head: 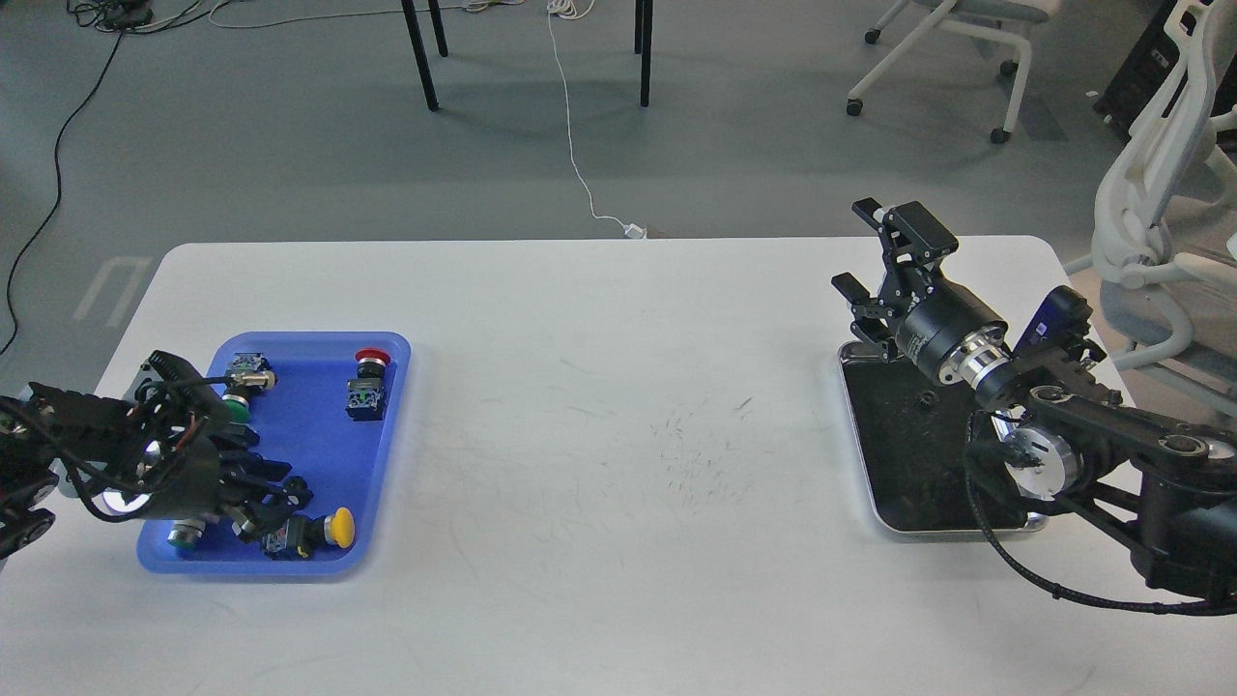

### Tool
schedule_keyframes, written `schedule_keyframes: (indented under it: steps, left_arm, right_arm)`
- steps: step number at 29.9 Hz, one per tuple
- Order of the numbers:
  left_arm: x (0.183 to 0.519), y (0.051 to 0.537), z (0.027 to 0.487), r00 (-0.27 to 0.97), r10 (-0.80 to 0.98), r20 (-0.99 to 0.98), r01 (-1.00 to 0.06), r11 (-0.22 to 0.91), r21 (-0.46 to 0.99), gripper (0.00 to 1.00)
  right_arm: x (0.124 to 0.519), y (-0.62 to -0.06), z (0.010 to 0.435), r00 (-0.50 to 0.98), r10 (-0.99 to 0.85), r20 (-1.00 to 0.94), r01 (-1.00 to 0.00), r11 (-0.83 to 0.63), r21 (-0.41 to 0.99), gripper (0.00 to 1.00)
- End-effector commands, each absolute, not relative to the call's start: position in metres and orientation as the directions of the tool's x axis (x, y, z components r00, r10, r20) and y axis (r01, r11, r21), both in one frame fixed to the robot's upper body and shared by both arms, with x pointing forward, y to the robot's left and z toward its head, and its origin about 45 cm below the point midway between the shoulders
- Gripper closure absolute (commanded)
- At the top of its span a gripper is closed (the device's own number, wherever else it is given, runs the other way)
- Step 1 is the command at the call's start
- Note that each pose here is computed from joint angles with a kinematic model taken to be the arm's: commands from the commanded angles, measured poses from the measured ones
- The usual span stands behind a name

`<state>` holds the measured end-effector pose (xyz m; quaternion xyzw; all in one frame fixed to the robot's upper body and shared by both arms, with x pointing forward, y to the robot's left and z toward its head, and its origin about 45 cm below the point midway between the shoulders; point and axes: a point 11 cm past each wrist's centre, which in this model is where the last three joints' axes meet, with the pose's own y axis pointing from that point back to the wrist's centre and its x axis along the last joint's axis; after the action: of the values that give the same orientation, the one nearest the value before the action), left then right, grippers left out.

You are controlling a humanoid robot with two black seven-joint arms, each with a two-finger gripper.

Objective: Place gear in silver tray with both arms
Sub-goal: 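Grasp another black gear in the blue tray with the left gripper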

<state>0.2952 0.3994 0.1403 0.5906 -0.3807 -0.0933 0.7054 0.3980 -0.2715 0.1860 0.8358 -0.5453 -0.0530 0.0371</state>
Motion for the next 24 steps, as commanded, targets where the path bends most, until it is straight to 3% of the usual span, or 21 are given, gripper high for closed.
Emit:
schedule_keyframes:
  steps: [1, 6, 12, 19, 24]
  left_arm:
    - [0.298, 0.398, 0.14, 0.692, -0.579, 0.431, -0.323, 0.285, 0.902, 0.81]
    - [0.3, 0.398, 0.142, 0.688, -0.58, 0.436, -0.328, 0.287, 0.9, 0.88]
    - [0.317, 0.388, 0.16, 0.648, -0.592, 0.48, -0.37, 0.306, 0.877, 0.88]
    - [0.355, 0.324, 0.238, 0.442, -0.643, 0.625, -0.45, 0.444, 0.775, 0.87]
    - [0.373, 0.262, 0.268, 0.314, -0.654, 0.688, -0.434, 0.546, 0.717, 0.86]
  right_arm:
    - [0.398, -0.271, 0.186, 0.4, -0.915, -0.048, -0.907, -0.403, 0.119, 0.02]
    - [0.398, -0.271, 0.187, 0.4, -0.915, -0.049, -0.908, -0.403, 0.117, 0.02]
    - [0.399, -0.272, 0.189, 0.398, -0.916, -0.05, -0.909, -0.401, 0.112, 0.02]
    - [0.408, -0.269, 0.204, 0.4, -0.915, -0.052, -0.912, -0.403, 0.073, 0.02]
    - [0.432, -0.252, 0.248, 0.445, -0.895, -0.045, -0.896, -0.444, -0.02, 0.02]
